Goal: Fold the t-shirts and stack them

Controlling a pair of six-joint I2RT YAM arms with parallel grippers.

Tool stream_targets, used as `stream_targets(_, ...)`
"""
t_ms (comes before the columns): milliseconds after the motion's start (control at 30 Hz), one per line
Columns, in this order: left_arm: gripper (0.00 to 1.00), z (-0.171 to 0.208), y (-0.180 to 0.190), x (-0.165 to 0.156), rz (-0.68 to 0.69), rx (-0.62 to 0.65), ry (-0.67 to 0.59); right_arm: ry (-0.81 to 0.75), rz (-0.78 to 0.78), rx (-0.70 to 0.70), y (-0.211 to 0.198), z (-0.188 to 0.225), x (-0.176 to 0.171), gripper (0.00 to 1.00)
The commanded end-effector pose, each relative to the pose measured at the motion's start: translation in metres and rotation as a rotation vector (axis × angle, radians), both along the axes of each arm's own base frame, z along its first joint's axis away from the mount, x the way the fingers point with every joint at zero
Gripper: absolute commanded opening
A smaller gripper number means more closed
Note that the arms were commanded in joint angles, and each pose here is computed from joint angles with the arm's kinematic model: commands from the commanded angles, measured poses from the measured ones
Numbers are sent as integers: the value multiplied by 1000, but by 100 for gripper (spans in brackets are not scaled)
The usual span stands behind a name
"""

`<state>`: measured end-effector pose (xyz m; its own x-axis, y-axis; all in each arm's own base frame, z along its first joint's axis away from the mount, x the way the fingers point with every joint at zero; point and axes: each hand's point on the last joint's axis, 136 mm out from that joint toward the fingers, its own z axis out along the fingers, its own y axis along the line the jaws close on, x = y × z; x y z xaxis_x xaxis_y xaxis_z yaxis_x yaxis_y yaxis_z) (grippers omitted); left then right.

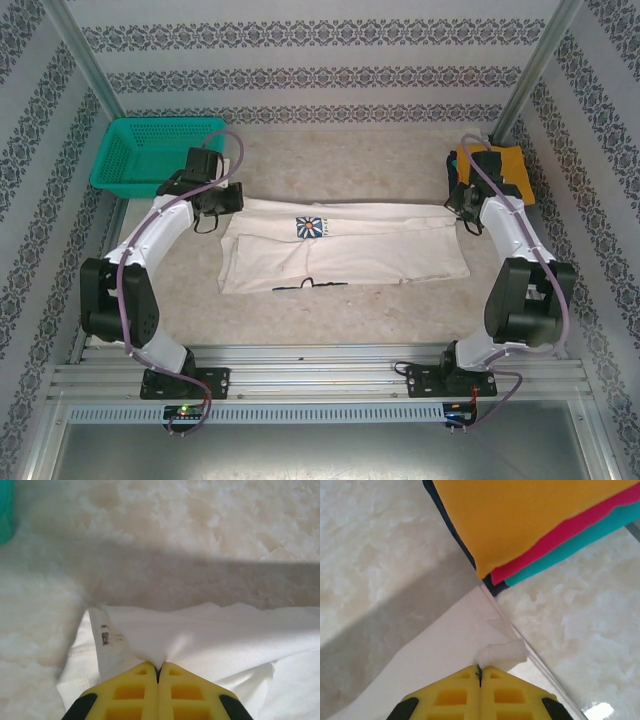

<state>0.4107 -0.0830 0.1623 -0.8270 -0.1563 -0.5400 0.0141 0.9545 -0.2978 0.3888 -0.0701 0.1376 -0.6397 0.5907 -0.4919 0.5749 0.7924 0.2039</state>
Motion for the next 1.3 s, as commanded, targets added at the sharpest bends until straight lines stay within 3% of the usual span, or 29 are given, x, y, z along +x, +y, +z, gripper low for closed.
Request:
stream_targets(0, 0, 9, -2, -8, 20, -32, -25, -7, -4, -5, -2, 4, -13, 0)
stream_targets(267, 0, 20, -7, -38, 47, -85, -28, 23, -5, -14, 0, -2, -41, 0)
stream_targets(533, 0, 9, -6, -70, 83, -125, 26, 68, 9, 11, 6, -16, -58, 0)
stream_targets(900, 0, -39, -7, -108, 136, -172, 186, 126, 22, 24, 9, -37, -62, 0)
stream_targets(1267, 0, -76, -11, -125, 157, -203, 289, 183, 19, 52, 11, -64, -56, 0)
